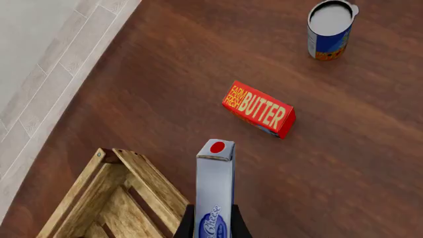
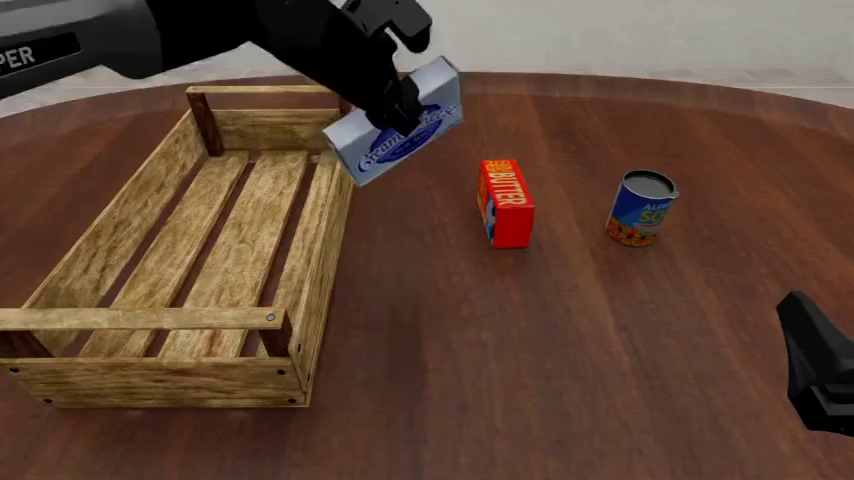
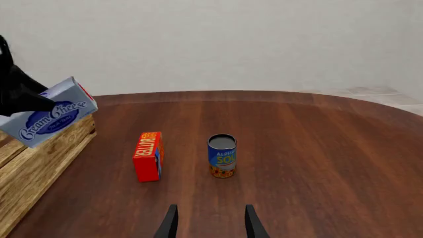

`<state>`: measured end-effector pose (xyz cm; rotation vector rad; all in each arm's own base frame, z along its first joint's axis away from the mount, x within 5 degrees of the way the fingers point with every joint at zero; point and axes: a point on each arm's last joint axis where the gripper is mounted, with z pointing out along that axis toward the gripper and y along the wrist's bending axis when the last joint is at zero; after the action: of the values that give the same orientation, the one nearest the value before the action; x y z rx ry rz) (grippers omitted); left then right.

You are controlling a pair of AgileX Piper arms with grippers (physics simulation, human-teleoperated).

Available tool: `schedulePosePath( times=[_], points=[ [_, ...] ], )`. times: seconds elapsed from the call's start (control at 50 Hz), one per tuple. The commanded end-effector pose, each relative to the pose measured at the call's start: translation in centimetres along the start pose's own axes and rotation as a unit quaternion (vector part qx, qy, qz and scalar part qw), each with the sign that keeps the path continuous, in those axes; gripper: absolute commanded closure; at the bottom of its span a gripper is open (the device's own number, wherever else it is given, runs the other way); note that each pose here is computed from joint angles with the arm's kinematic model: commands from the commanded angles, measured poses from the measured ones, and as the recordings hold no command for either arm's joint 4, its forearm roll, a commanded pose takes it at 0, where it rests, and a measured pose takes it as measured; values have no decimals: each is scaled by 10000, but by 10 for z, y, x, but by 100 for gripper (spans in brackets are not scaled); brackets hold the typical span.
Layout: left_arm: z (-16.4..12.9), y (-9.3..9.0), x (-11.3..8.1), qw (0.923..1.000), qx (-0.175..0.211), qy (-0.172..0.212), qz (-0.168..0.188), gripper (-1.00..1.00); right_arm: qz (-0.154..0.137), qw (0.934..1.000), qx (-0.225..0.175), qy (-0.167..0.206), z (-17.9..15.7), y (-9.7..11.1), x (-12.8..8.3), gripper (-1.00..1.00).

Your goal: Pick up the cream cheese and put it in the tray.

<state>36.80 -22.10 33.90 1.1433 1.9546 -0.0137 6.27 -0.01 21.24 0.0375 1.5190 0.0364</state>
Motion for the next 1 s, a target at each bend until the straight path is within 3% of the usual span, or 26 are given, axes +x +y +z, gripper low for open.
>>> schedulePosePath(
  times=[0.02, 0.38, 0.66, 0.86, 1.0],
  points=[
    [-42, 2, -2, 9988, -226, -381, -203, 100, -5, 10000, -1, 4, 0, 0, 0, -100],
    [-61, 38, 33, 9951, -721, -222, -641, 100, -29, 10000, 2, -4, 0, 0, 0, -100],
    [-58, 59, 61, 9914, -977, 27, -868, 100, -26, 10000, 1, -3, 0, 0, 0, -100],
    [-34, 90, 105, 9855, -1242, 461, -1062, 100, -45, 10000, -1, -8, 0, 0, 0, -100],
    [-16, 101, 133, 9813, -1291, 746, -1216, 100, -55, 10000, 1, -20, -1, 0, 0, -100]
  ],
)
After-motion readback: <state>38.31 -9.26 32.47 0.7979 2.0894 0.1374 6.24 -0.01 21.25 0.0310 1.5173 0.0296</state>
